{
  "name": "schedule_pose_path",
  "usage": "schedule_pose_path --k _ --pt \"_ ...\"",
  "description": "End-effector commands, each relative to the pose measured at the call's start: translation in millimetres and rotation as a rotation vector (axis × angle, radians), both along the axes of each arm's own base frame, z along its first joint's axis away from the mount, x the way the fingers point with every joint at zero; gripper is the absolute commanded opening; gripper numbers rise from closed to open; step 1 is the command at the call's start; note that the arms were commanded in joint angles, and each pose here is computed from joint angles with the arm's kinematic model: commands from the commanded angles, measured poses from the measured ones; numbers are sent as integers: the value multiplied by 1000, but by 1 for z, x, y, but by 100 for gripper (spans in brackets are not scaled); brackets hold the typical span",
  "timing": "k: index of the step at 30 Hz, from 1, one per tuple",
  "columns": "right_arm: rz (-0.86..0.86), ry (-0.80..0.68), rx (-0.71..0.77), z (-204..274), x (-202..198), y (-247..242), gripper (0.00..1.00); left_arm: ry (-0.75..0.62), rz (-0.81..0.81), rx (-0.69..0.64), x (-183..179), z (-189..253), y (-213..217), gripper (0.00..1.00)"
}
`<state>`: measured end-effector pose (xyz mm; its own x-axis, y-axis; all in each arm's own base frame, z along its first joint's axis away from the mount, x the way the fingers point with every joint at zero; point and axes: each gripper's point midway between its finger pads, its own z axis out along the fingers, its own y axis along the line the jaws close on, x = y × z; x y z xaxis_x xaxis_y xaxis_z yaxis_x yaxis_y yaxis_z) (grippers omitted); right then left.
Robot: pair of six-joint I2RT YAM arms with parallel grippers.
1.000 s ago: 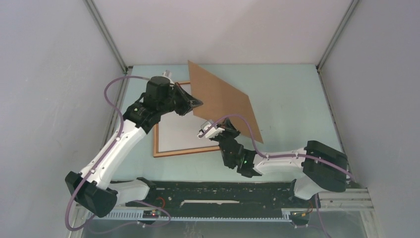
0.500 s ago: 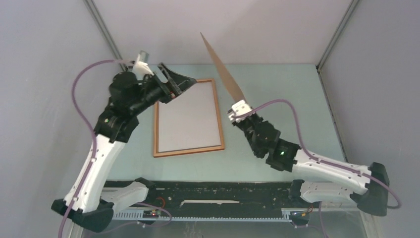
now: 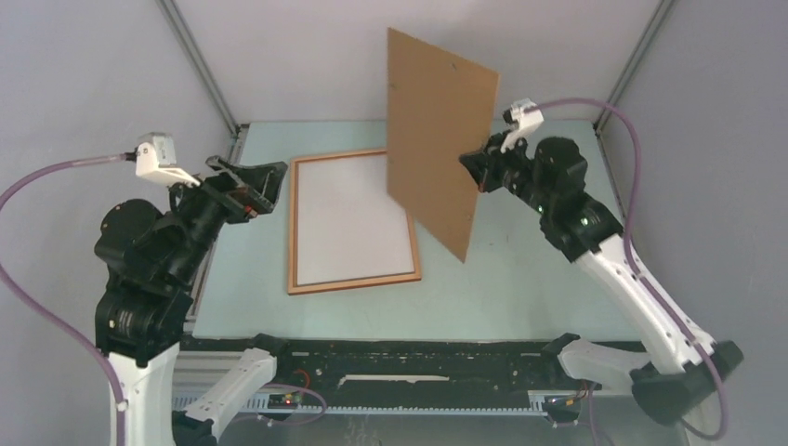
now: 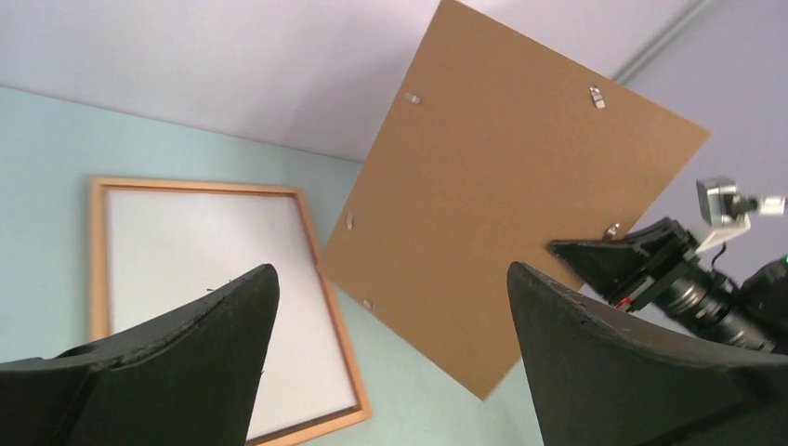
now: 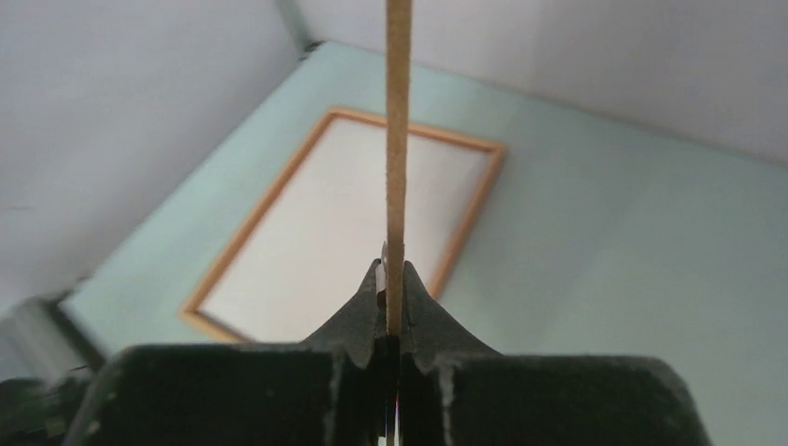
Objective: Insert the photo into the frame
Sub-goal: Turn over the photo frame item.
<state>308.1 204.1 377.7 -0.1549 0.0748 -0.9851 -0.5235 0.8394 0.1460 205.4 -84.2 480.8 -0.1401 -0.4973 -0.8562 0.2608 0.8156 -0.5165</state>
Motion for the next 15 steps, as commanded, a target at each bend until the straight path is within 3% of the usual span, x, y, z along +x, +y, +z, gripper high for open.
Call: schedule_pose_path --k 1,9,15 --pt "383 307 245 12 -19 58 0 21 125 124 -1 -17 28 99" --pt "591 683 432 -16 28 105 0 105 105 225 5 -49 28 100" --pt "612 835 502 -51 74 135 0 146 109 277 10 -70 30 100"
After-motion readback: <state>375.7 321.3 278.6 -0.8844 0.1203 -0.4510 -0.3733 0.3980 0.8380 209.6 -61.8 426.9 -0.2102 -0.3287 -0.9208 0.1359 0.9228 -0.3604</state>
